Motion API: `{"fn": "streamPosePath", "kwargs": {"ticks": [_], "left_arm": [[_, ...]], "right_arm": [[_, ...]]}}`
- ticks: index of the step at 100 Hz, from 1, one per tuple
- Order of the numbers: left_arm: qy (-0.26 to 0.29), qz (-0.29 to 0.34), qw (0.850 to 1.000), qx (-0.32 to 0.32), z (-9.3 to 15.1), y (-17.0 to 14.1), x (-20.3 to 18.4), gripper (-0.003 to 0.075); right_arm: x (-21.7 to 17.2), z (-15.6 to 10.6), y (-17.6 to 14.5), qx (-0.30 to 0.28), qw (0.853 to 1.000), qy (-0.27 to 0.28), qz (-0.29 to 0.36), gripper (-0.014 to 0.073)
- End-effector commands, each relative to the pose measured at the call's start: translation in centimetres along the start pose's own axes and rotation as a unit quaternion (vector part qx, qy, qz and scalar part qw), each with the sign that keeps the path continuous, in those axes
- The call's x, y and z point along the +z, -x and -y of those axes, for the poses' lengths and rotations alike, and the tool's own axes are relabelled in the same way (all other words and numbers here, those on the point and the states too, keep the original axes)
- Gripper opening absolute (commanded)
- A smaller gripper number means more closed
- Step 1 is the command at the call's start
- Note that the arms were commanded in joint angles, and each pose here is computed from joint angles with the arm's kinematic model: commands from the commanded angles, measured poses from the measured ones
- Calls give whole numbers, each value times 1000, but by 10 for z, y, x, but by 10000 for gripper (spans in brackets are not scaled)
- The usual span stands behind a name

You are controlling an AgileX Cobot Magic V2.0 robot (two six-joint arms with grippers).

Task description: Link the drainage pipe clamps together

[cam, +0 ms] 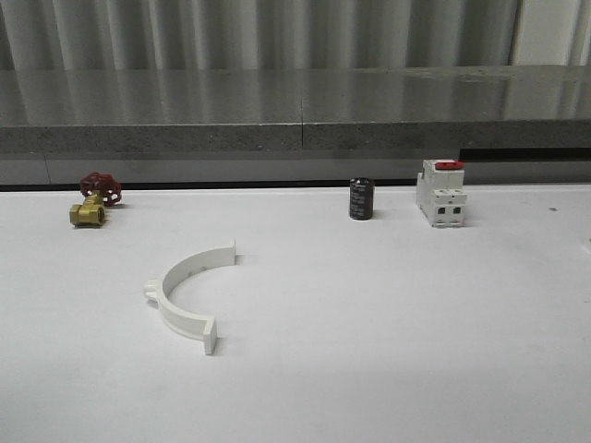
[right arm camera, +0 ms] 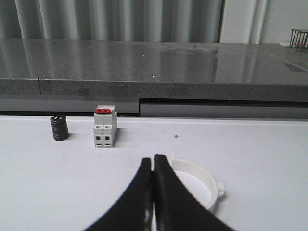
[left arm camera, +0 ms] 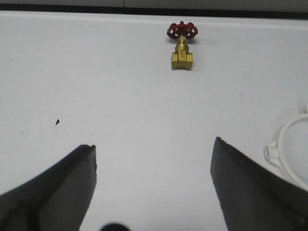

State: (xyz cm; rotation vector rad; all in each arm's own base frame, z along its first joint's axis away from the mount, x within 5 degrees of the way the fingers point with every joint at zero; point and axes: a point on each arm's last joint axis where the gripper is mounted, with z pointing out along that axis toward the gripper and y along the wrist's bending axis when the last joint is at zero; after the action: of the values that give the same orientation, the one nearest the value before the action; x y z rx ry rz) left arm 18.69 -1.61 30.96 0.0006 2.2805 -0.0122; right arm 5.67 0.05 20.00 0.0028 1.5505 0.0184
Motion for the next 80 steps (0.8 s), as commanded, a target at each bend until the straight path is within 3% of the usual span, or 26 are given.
{"fn": "streamPosePath", "kwargs": {"ticks": [1, 18, 26, 48, 60, 80], "left_arm": [[-17, 68, 997, -13, -1, -7, -20, 489], [-21, 99, 995, -17, -6, -43, -41, 486], [-22, 113, 993, -18, -7, -54, -47, 442], [-23, 129, 991, -20, -9, -68, -57, 149], [-20, 128, 991, -17, -10, -68, -57, -21], [-18, 128, 992, -14, -10, -69, -57, -21]], "right_arm": [[-3, 0, 14, -1, 998, 0, 58, -68], [-3, 0, 14, -1, 998, 0, 58, -68], [-3, 0, 14, -1, 998, 0, 60, -68], [-4, -1, 21, -1, 995, 3, 98, -68], [-4, 0, 24, 0, 997, 1, 78, -68], [0, -1, 66, 28, 999, 0, 19, -68]]}}
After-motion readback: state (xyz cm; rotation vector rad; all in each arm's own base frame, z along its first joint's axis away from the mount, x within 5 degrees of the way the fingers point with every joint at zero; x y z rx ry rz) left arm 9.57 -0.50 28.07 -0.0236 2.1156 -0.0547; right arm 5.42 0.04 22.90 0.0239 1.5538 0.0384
